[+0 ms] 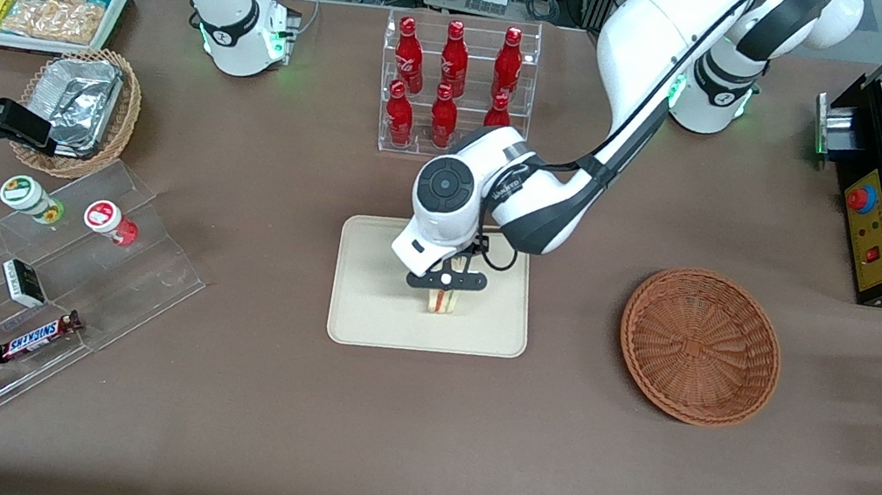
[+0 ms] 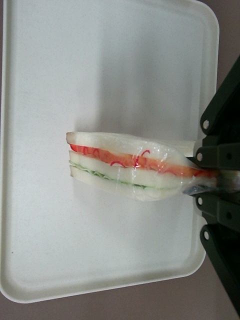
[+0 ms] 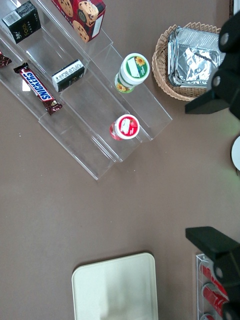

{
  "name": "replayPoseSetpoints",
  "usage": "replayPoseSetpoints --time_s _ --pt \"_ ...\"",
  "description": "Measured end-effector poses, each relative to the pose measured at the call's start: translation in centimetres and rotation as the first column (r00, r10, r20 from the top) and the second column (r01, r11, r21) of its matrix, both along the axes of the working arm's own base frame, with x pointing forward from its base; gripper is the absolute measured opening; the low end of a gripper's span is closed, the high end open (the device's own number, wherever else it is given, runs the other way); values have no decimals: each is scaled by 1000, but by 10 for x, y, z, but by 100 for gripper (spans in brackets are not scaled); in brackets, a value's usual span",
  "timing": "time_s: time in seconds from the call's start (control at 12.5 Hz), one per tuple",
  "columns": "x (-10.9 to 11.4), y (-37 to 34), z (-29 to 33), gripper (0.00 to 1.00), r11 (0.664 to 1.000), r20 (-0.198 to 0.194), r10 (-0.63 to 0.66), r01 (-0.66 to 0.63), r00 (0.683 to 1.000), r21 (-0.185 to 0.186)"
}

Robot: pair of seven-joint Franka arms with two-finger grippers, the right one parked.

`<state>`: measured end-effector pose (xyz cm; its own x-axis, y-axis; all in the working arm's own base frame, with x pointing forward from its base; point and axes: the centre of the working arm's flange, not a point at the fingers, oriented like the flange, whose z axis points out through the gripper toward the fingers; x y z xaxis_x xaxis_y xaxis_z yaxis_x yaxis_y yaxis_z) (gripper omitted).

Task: Place sandwich from basket to tray
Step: 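Lower the sandwich onto the tray and open the left gripper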

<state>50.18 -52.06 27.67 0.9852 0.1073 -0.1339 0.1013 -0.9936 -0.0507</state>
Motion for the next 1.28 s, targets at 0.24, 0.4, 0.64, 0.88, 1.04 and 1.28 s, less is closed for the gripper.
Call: replayPoseSetpoints --time_s 0.24,0.4,0.64,0.88,1.04,1.28 --pt "-3 -10 -5 15 999 16 4 -5 1000 46" --pt "-1 -13 -8 15 999 20 6 -7 1000 45" --pt "2 -12 -7 15 999 36 -2 0 999 54" --pt "3 -12 -8 15 998 39 -4 1 999 56" --pt "3 -12 -12 15 998 39 -3 1 999 56" --pt "3 -12 -19 15 998 36 26 -28 999 64"
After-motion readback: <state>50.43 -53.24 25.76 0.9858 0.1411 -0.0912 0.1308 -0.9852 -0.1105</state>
